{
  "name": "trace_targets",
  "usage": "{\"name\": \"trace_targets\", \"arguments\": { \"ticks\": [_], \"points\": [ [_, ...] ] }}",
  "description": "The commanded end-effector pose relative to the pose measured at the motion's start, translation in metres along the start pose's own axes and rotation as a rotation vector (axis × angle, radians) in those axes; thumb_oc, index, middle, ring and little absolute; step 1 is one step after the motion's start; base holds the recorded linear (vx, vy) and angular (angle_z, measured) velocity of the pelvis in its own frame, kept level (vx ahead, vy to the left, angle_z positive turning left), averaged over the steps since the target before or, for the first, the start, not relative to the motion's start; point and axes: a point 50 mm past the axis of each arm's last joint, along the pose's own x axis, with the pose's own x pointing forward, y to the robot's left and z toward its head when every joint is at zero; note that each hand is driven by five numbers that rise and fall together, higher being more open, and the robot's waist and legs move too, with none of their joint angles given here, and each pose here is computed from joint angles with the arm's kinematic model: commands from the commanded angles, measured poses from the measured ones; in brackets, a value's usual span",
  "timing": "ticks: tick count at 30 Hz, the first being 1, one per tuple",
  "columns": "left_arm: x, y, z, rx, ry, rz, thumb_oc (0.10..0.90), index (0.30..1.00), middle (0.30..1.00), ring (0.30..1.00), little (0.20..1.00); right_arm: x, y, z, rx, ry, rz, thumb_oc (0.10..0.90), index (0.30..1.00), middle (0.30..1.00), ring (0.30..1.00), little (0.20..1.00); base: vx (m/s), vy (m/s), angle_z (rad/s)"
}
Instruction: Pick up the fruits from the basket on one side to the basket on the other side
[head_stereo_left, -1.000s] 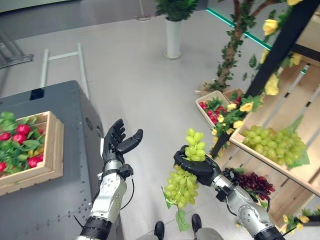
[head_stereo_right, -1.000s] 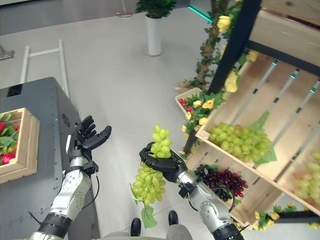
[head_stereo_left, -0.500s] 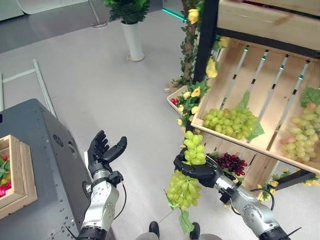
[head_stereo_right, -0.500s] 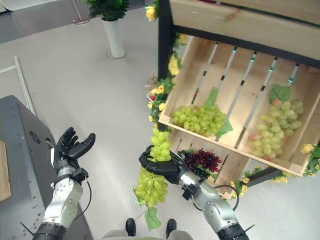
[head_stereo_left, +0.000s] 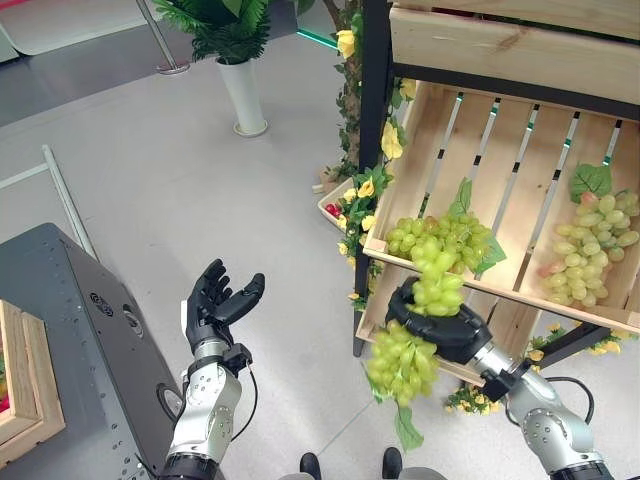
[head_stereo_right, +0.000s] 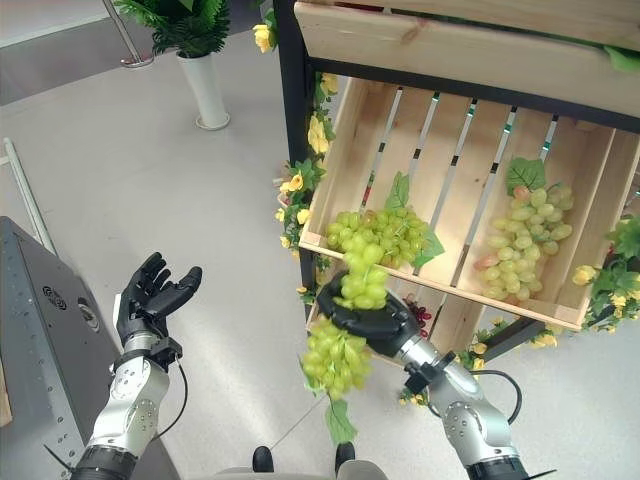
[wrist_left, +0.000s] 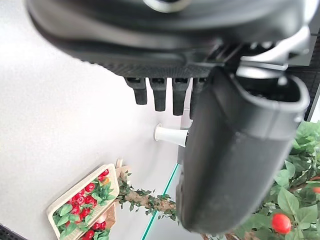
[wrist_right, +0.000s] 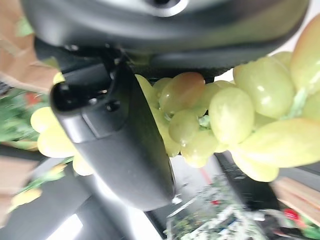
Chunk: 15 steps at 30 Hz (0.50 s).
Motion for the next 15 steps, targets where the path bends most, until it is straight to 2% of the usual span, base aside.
{"name": "trace_targets", "arguments": {
  "ticks": [1,6,10,12,15],
  "points": [
    [0.02,0.0,0.036,0.068,-0.168,-0.044,0.8,0.9,0.9,0.9,0.9,0.017,0.023,0.087,-0.17,-0.476,0.163,0.4,0.3,0.3,0.3,0.3,0.0,0.0,0.0],
    [0.022,-0.003,0.036,0.094,-0.16,-0.057,0.8,0.9,0.9,0.9,0.9,0.019,0.025,0.12,-0.274,-0.575,0.101,0.4,0.3,0.3,0.3,0.3,0.01,0.004,0.0],
    [0.023,-0.002,0.035,0.101,-0.148,-0.056,0.8,0.9,0.9,0.9,0.9,0.017,0.033,0.15,-0.424,-0.688,0.051,0.4,0.3,0.3,0.3,0.3,0.01,0.017,0.0],
    [0.024,-0.001,0.032,0.105,-0.135,-0.053,0.8,0.9,0.9,0.9,0.9,0.014,0.037,0.167,-0.556,-0.745,-0.015,0.4,0.3,0.3,0.3,0.3,0.0,0.0,0.0],
    [0.025,0.0,0.031,0.107,-0.124,-0.049,0.8,0.9,0.9,0.9,0.9,0.012,0.038,0.178,-0.627,-0.78,-0.05,0.4,0.3,0.3,0.3,0.3,0.0,0.0,0.0]
  ]
}}
